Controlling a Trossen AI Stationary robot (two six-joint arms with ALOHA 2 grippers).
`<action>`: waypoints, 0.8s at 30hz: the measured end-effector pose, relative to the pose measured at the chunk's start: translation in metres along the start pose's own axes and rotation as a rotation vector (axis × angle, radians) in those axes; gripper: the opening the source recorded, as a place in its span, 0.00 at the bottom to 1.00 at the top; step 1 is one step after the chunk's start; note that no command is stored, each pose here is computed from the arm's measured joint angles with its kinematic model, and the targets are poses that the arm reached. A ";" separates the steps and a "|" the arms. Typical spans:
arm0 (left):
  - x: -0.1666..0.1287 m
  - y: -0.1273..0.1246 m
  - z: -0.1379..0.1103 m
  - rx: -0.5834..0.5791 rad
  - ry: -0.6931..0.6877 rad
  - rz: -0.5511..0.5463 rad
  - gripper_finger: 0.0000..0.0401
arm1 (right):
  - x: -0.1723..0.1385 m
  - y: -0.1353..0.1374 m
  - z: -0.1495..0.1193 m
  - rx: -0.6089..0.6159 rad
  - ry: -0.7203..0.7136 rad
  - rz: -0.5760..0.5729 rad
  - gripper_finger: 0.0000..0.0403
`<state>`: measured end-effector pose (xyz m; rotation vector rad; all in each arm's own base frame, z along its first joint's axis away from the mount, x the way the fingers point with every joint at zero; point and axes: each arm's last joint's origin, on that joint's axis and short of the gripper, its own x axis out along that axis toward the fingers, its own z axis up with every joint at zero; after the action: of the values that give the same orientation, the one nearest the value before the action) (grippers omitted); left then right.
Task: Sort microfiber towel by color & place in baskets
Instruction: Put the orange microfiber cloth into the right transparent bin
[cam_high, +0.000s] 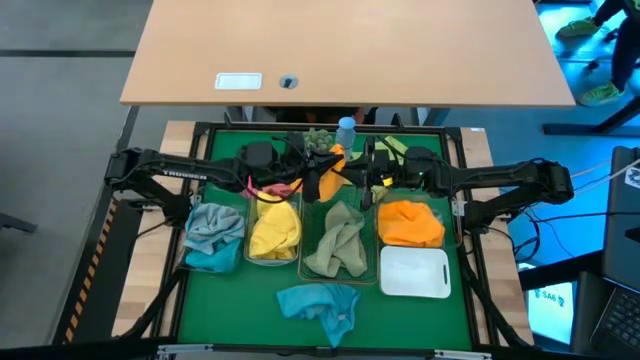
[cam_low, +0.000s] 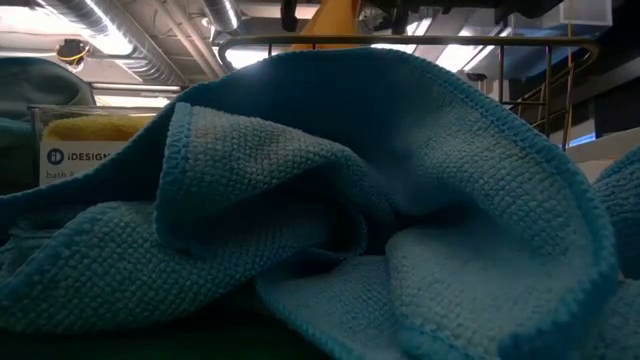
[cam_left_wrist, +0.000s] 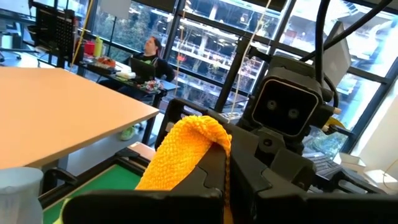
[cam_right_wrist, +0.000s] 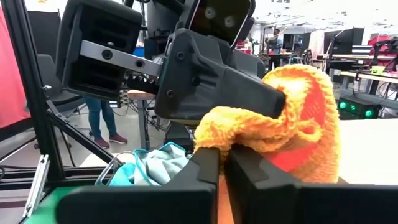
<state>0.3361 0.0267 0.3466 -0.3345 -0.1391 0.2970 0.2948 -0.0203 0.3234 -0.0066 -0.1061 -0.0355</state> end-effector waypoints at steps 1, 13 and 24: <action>0.000 0.000 0.000 0.000 0.001 -0.003 0.00 | 0.000 0.000 0.000 0.002 0.001 0.000 0.04; 0.000 -0.001 0.004 -0.011 -0.040 -0.013 0.13 | -0.027 0.002 0.027 0.075 0.095 0.027 0.01; -0.001 -0.001 0.005 -0.011 -0.042 -0.006 0.21 | -0.082 0.004 0.122 0.186 0.301 -0.001 0.01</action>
<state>0.3349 0.0272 0.3514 -0.3385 -0.1834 0.2975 0.2005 -0.0125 0.4359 0.1837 0.1917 -0.0269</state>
